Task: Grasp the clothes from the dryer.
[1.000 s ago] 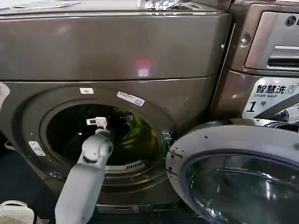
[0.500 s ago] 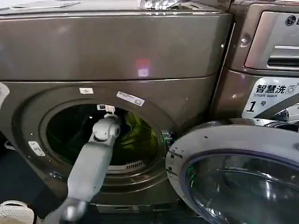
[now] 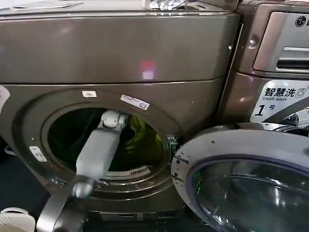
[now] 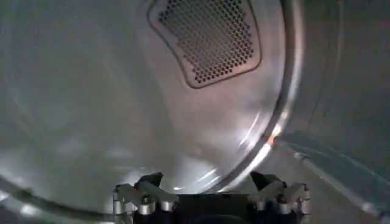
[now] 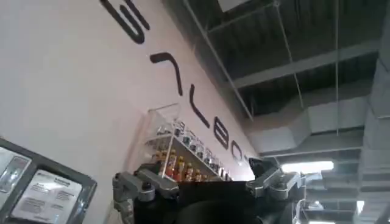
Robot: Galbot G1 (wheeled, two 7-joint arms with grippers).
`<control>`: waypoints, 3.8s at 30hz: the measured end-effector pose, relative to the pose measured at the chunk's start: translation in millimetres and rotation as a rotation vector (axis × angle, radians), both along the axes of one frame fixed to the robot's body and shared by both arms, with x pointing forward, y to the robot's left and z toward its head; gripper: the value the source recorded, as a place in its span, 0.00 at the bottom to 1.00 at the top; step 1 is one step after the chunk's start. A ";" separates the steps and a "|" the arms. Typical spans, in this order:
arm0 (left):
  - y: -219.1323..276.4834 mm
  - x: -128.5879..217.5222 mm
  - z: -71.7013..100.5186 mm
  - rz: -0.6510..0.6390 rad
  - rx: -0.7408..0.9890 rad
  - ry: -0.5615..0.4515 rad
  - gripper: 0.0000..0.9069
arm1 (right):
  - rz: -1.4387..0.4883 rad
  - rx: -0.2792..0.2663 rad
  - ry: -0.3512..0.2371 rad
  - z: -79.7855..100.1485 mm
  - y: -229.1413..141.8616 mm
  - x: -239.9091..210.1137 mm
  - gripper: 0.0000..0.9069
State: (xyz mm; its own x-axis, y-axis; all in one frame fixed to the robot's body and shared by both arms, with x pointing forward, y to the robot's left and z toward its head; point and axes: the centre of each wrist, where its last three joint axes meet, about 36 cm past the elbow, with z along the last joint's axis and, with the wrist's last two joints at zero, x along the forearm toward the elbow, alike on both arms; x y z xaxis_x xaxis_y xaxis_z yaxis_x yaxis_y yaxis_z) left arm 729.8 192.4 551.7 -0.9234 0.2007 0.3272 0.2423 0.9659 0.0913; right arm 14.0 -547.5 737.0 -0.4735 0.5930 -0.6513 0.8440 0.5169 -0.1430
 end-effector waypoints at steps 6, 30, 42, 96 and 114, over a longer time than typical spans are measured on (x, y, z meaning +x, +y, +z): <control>8.8 20.9 1.6 -0.083 0.076 0.057 1.00 | 0.002 -0.004 0.002 0.3 -0.9 -1.0 1.00; 40.7 54.5 -9.1 -0.673 0.385 0.240 1.00 | 0.021 -0.010 0.012 -1.5 0.1 2.1 1.00; 46.4 61.3 -8.7 -0.950 0.568 0.374 1.00 | 0.032 -0.008 0.017 -3.5 0.6 3.6 1.00; 61.9 47.7 -76.4 -1.154 0.845 0.670 0.05 | 0.037 -0.021 0.014 2.0 3.9 -1.3 1.00; 60.7 49.2 -72.9 -1.152 0.867 0.675 0.00 | 0.019 -0.017 0.002 3.1 2.1 -5.6 1.00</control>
